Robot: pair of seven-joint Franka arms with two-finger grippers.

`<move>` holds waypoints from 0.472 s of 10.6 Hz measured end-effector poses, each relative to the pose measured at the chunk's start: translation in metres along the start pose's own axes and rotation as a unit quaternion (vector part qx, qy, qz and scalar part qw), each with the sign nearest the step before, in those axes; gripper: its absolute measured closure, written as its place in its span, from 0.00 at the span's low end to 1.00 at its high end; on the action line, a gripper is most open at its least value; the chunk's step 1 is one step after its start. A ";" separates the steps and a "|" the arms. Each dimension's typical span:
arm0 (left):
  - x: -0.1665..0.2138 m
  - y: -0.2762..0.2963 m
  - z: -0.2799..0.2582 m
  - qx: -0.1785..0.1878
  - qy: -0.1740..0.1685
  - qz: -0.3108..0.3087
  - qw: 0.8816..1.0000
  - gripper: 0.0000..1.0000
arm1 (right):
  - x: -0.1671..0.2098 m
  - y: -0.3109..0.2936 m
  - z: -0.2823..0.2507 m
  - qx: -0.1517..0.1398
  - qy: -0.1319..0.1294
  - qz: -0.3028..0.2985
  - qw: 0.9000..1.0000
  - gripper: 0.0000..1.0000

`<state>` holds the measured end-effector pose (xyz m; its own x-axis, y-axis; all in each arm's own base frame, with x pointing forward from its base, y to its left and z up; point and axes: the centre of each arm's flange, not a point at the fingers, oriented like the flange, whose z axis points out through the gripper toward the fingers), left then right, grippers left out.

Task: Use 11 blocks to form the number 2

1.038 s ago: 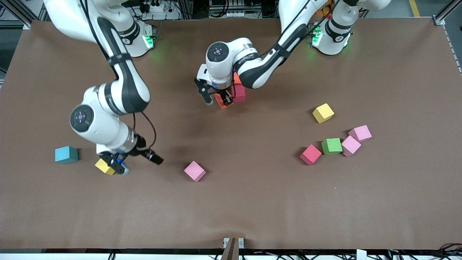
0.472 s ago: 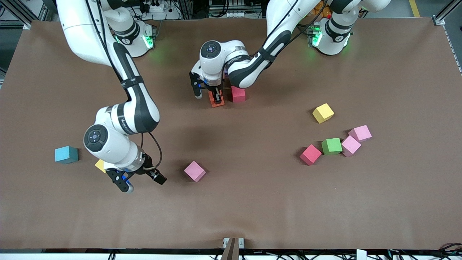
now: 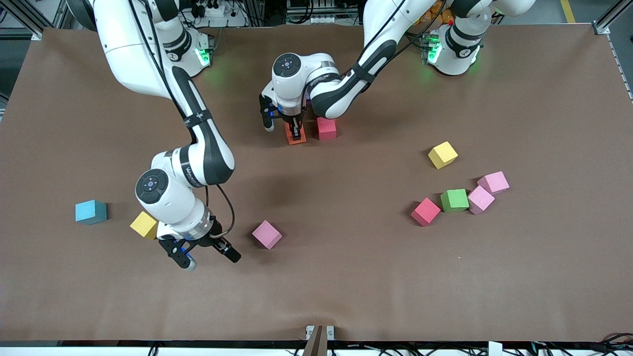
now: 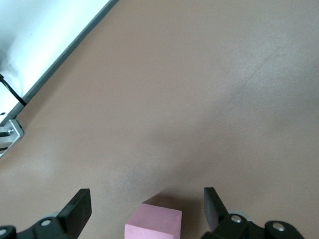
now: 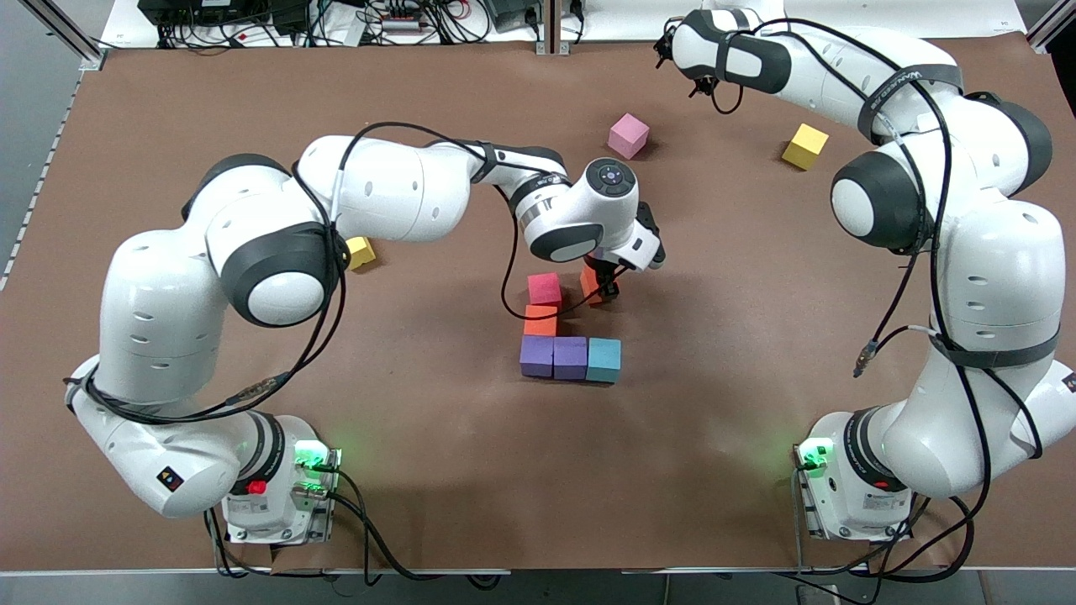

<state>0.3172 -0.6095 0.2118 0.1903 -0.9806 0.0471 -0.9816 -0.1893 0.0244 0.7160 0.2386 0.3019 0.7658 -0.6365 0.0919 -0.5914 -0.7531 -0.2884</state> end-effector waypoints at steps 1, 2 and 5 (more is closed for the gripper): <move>-0.002 0.001 -0.002 0.001 -0.001 0.006 1.000 0.44 | 0.005 0.004 -0.002 -0.006 -0.002 -0.019 1.000 0.00; -0.004 0.003 -0.005 0.003 0.001 0.011 1.000 0.44 | 0.018 0.019 -0.008 -0.020 -0.010 -0.056 0.998 0.00; -0.014 0.008 -0.013 0.010 0.010 0.016 1.000 0.44 | 0.089 0.116 -0.029 -0.062 -0.044 -0.202 0.976 0.00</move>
<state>0.3071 -0.5961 0.2247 0.1598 -0.9848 0.0681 -0.9871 -0.1599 0.0034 0.7079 0.0897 0.3046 0.9583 -0.2712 0.0902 -0.2590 -0.9574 -0.1276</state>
